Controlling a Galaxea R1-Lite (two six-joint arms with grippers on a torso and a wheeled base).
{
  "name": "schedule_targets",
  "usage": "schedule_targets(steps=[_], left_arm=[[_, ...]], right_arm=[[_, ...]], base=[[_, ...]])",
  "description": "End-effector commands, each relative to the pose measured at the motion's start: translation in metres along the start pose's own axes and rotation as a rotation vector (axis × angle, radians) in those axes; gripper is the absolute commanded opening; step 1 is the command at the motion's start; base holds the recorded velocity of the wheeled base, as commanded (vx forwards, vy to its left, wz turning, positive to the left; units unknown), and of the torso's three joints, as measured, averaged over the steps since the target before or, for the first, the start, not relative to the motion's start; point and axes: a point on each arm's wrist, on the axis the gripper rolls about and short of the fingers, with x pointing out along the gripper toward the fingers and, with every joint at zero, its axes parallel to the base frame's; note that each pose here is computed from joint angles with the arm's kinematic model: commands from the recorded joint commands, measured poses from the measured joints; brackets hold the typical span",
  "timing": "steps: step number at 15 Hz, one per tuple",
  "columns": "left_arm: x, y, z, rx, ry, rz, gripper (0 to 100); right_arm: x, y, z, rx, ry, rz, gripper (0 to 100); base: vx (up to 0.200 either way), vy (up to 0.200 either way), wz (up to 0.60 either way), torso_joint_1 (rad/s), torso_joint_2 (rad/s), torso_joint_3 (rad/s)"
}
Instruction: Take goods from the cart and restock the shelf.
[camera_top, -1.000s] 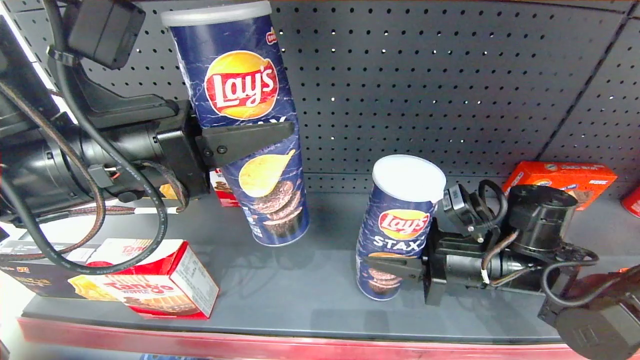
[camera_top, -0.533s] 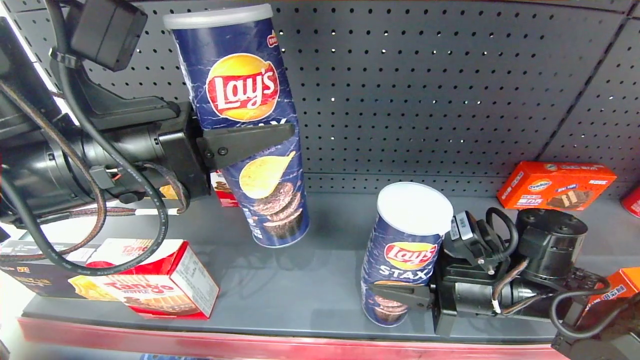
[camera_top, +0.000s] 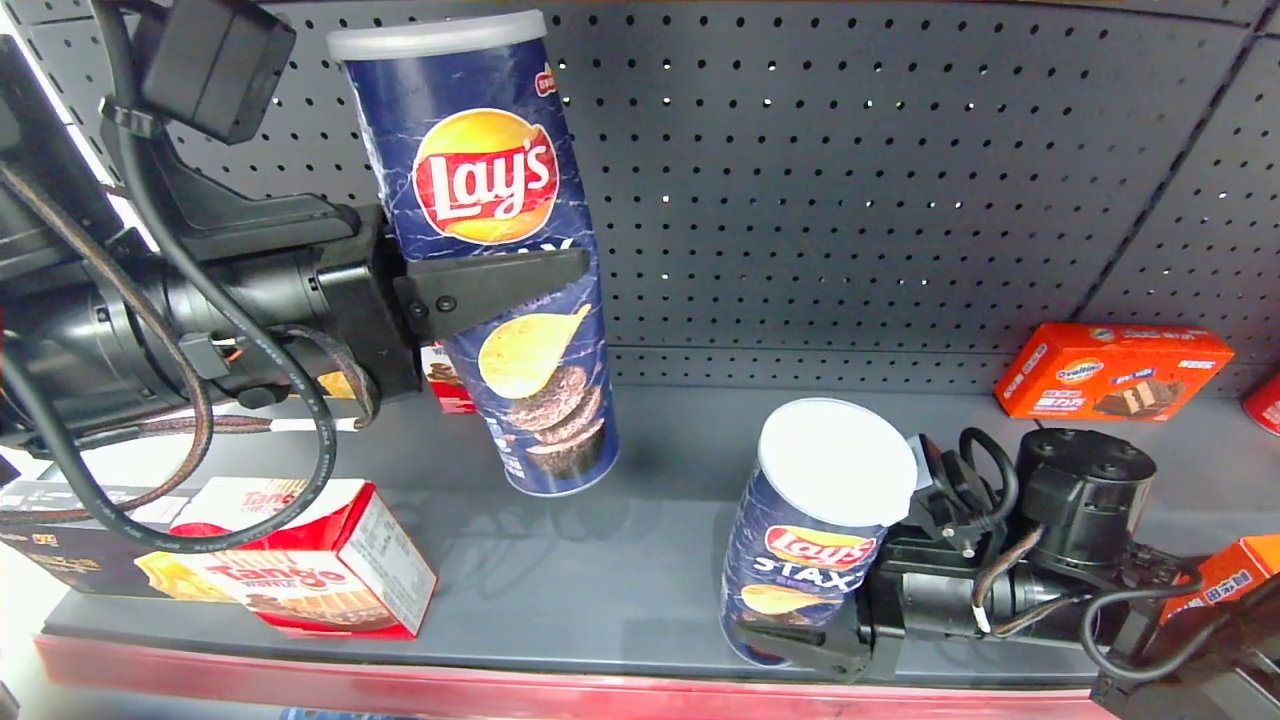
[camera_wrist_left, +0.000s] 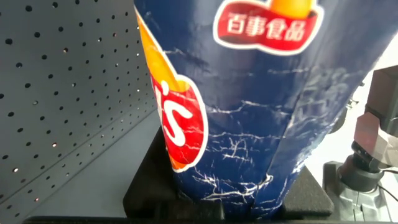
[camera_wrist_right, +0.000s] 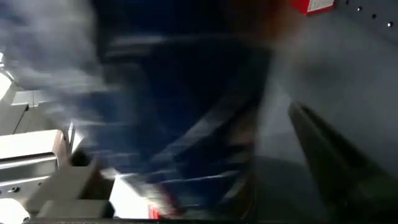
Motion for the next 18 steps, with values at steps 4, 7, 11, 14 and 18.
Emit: schedule_targets(steps=[4,7,11,14,18], left_arm=[[0.000,0.000,0.000,0.000,0.000,0.000,0],[0.001,0.000,0.000,-0.001,0.001,-0.002,0],[0.001,-0.001,0.000,0.000,0.000,-0.006,0],[0.000,-0.001,-0.005,-0.009,0.010,-0.002,0],[-0.007,-0.006,-0.010,-0.020,0.023,0.001,0]], right_arm=[[-0.018,0.005,0.012,-0.023,-0.024,-0.030,100],[-0.035,0.014,0.011,-0.011,-0.009,-0.054,100],[-0.045,0.013,0.007,0.004,0.006,-0.082,100],[-0.045,0.012,0.004,0.011,0.014,-0.091,100],[-0.050,0.005,0.000,0.023,0.028,-0.123,100]], base=[[0.000,0.000,0.00,0.000,0.00,0.000],[0.000,0.000,0.00,0.000,0.00,0.000],[0.000,0.000,0.00,0.000,0.00,0.000],[0.000,0.000,0.00,0.000,0.00,0.000],[0.000,0.000,0.00,0.000,0.00,0.000]])
